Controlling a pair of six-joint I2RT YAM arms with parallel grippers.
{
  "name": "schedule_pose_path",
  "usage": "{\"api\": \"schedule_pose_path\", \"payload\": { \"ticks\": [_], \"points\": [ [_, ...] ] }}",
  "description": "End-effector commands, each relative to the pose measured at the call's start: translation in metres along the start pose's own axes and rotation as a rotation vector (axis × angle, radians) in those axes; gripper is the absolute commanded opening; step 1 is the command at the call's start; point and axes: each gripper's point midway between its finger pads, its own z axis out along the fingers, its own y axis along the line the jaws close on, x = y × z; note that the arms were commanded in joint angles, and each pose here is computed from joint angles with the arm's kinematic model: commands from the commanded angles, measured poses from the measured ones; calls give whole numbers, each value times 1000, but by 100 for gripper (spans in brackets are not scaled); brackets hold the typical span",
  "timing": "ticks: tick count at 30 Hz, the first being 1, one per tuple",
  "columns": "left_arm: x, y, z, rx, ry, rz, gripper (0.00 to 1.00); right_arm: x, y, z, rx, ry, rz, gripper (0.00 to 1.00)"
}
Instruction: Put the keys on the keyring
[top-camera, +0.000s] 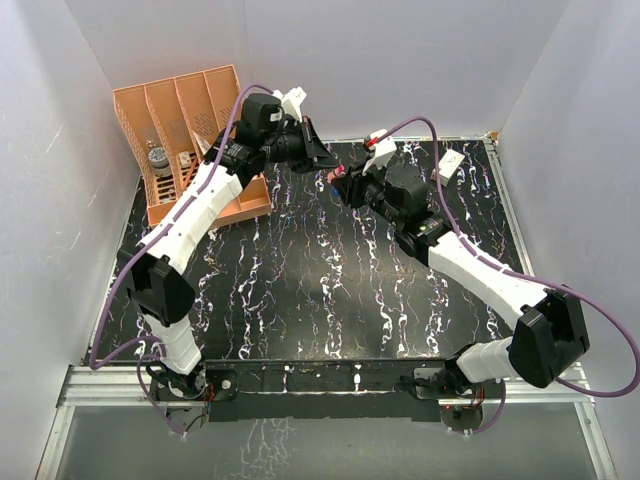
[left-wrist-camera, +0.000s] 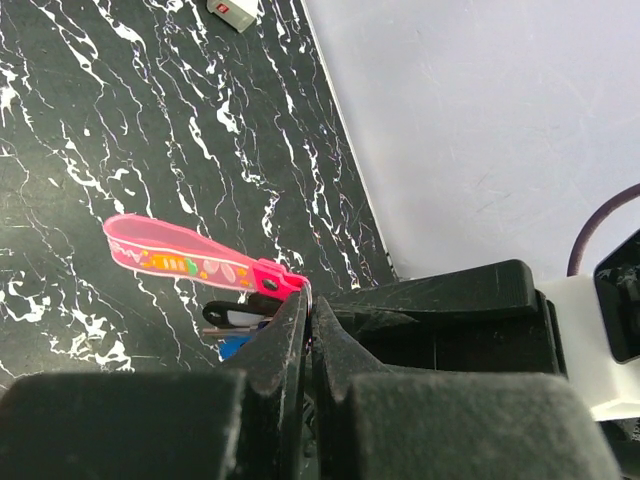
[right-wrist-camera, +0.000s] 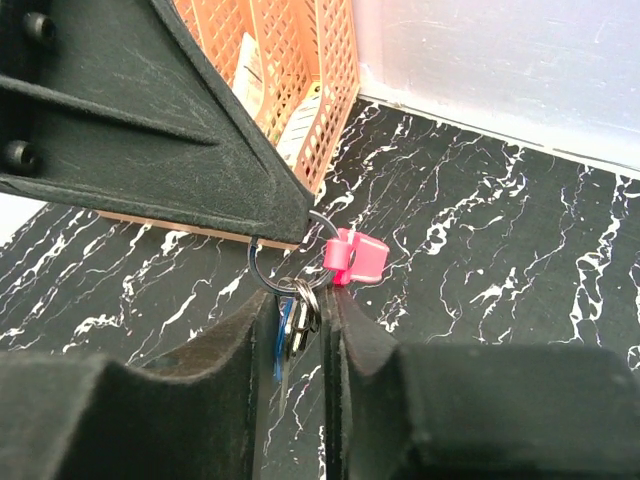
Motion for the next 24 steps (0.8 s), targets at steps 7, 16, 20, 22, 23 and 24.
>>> {"api": "schedule_pose_path", "payload": {
  "ticks": [7,16,20,22,23,24],
  "points": [
    [13,-24,-19,47,103,12,0,-24,4,-3,-19,-85,-67,17],
    [30,-13,-21,11,188,11,0,-15,3,-4,-27,-75,-94,16],
    [34,-10,-23,2,206,13,0,-11,3,-4,-36,-68,-110,16],
    [37,-8,-22,2,219,5,0,-8,4,-4,-43,-62,-117,16],
    [39,-8,-22,4,224,2,0,-8,4,-5,-45,-63,-122,16],
    [40,-7,-21,3,231,-3,0,-8,4,-5,-47,-64,-127,16]
  ]
}}
